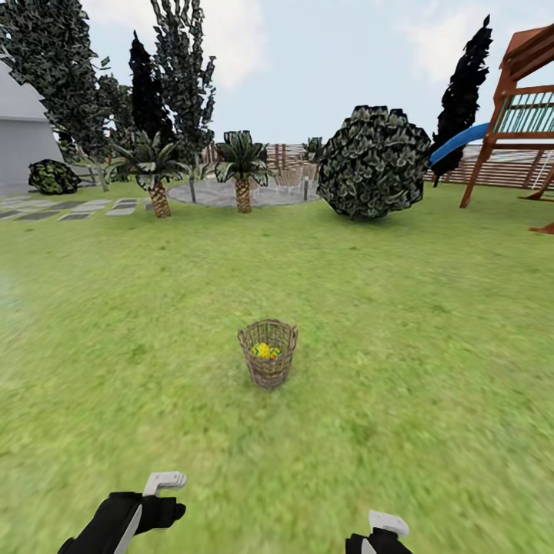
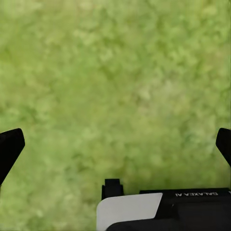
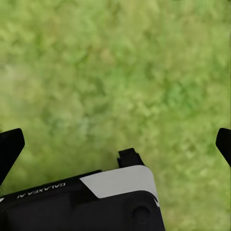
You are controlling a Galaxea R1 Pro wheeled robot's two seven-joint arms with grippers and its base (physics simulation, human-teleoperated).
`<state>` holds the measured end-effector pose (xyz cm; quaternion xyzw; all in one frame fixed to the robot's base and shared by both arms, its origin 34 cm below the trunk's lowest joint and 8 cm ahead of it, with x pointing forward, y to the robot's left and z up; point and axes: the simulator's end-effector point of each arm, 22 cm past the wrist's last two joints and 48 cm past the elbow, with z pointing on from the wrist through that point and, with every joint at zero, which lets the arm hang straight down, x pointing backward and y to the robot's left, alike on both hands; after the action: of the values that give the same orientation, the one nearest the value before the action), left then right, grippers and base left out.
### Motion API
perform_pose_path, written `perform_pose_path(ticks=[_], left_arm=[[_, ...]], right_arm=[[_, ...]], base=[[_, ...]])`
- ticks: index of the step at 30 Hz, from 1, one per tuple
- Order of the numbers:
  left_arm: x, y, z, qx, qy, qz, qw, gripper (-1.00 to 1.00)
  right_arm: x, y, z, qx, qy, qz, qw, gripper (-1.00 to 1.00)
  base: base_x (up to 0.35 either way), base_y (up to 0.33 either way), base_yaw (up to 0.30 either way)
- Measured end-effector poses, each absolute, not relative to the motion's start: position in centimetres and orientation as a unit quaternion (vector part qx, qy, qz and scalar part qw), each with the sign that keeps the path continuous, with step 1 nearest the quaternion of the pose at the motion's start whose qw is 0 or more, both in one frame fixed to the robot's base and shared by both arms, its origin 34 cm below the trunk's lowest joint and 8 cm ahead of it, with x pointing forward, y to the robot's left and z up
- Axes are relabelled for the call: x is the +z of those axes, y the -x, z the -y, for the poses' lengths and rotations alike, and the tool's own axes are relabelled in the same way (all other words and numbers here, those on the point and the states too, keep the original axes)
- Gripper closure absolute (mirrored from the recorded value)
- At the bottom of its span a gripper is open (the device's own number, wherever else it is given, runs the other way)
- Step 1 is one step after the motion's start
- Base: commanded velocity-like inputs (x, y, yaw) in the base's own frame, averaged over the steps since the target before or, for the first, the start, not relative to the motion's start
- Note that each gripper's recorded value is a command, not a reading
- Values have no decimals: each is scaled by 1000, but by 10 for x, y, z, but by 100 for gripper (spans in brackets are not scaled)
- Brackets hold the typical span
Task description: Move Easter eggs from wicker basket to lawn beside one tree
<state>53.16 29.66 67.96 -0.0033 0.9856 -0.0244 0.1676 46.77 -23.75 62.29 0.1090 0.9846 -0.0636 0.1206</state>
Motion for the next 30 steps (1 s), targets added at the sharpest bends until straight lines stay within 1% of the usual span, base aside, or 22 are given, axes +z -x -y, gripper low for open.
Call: perform_pose_path(ticks=[23, 30], left_arm=[[673, -527, -296, -25, 3, -987, 159, -100], [672, -527, -295, -25, 2, -987, 159, -100]], right_arm=[[617, -463, 236, -64, -107, -985, 115, -100], [617, -463, 236, -65, -107, -985, 116, -100]], base=[[328, -2, 0], [293, -147, 0]])
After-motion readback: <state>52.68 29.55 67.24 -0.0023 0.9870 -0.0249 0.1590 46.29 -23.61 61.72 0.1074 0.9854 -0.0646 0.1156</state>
